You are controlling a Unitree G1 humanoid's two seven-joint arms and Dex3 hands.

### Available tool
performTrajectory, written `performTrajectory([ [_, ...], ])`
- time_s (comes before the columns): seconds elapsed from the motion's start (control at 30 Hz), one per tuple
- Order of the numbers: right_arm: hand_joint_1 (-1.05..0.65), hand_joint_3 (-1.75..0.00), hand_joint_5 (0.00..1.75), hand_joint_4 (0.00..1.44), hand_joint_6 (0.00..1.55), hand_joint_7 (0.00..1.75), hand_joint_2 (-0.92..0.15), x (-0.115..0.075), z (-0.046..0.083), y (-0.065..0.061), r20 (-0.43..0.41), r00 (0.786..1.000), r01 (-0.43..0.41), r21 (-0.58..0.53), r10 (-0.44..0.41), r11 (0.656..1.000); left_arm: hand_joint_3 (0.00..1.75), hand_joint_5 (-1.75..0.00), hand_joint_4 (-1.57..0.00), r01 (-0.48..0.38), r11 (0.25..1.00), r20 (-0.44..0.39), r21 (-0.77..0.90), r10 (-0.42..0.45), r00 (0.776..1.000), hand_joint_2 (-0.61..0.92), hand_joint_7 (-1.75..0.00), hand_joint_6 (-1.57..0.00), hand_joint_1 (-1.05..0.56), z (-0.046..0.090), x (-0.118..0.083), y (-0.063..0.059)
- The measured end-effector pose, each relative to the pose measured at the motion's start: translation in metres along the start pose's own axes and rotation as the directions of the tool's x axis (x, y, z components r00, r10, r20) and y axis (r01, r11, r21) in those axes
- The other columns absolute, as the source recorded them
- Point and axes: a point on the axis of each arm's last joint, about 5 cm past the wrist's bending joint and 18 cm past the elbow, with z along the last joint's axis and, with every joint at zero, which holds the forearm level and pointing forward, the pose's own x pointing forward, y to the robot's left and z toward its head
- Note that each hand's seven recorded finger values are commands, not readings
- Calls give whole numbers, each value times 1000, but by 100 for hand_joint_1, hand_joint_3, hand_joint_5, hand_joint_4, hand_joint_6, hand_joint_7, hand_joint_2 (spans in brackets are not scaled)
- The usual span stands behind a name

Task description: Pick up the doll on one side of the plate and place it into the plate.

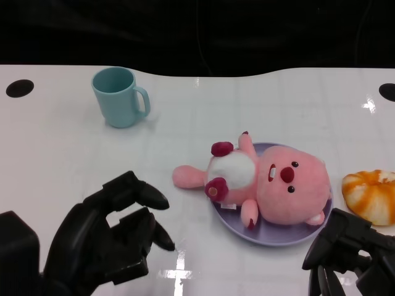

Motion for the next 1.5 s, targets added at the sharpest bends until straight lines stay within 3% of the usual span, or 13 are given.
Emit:
performTrajectory([
  [0.37, -21, -146, 175, 70, 58, 156, -40, 0, 0, -1, 1, 1000, -8, -1, 8, 1000, 130, -175, -87, -19, 992, -86, -125, 8, 996, 54, -172, -66, -15, -2, -9, -4],
  [0.83, -15, -147, 175, 70, 61, 155, -40, -2, -3, -5, 2, 1000, -1, -10, 1, 1000, 136, -175, -88, -44, 978, -234, -205, -5, 972, 49, -175, -67, -15, -15, -5, 10],
  [1.5, -14, -149, 175, 73, 62, 155, -39, -3, -8, -8, 20, 1000, -4, -22, 4, 1000, 143, -175, -88, 9, 976, -224, -218, -59, 973, 41, -172, -71, -16, -18, -1, 14],
])
